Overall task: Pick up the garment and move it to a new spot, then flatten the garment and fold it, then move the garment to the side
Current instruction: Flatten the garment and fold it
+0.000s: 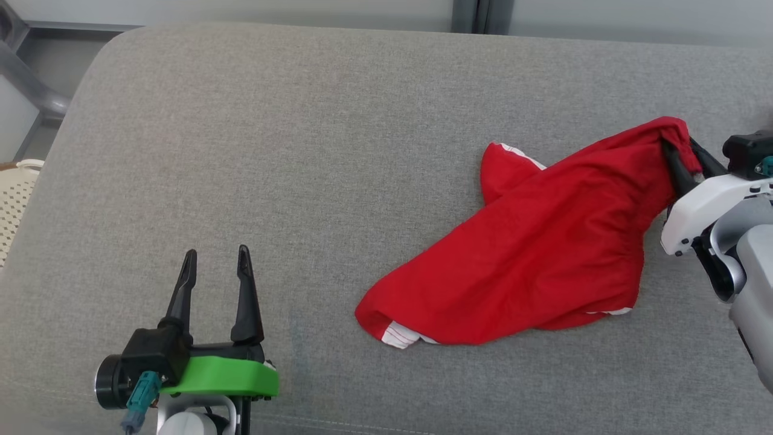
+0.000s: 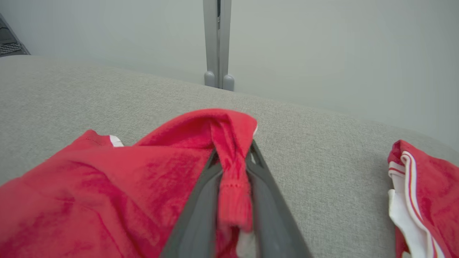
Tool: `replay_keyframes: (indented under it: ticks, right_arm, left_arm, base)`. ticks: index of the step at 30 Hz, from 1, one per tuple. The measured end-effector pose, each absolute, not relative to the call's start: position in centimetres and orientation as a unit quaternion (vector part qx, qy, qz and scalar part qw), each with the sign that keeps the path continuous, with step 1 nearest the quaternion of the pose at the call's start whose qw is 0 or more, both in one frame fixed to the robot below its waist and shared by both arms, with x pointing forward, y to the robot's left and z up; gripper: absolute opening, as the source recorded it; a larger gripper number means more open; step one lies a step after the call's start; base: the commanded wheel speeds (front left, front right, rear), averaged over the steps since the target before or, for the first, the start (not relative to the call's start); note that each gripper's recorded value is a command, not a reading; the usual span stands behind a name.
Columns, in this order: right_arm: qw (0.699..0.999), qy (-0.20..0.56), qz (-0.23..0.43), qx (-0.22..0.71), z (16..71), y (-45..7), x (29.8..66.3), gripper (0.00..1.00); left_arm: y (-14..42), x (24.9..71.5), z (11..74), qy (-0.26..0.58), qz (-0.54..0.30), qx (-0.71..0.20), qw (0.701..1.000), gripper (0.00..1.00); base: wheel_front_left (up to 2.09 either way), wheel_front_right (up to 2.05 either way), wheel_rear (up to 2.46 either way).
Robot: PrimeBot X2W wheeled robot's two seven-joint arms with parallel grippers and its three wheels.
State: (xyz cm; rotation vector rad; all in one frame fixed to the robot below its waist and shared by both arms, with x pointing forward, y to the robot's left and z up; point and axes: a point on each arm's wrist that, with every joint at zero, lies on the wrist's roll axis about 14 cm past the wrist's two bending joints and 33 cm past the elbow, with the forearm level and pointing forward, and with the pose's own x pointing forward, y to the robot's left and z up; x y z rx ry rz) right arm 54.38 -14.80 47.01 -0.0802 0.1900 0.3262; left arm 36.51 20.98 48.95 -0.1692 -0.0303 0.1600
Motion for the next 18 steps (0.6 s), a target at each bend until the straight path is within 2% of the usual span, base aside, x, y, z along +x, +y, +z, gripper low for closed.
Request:
replay_keyframes:
  ticks: [9,14,18]
  right_arm:
    - [0.984,0.062,0.162,-0.033,47.8,-15.0,54.1,1.0]
    - [0.986,0.046,0.161,-0.008,48.4,-15.8,51.4,1.0]
    - [0.985,0.053,0.166,0.007,47.3,-16.2,47.8,1.0]
  left_arm:
    - [20.9,36.9,48.9,-0.015,0.078,-0.082,0.993,1.0]
    - [20.4,37.3,49.5,-0.025,0.067,-0.082,0.994,1.0]
    - [19.9,37.1,49.6,-0.026,0.059,-0.084,0.994,1.0]
  base:
    - [0.0,0.0,0.0]
    - [0.0,0.0,0.0]
    - [0.0,0.0,0.0]
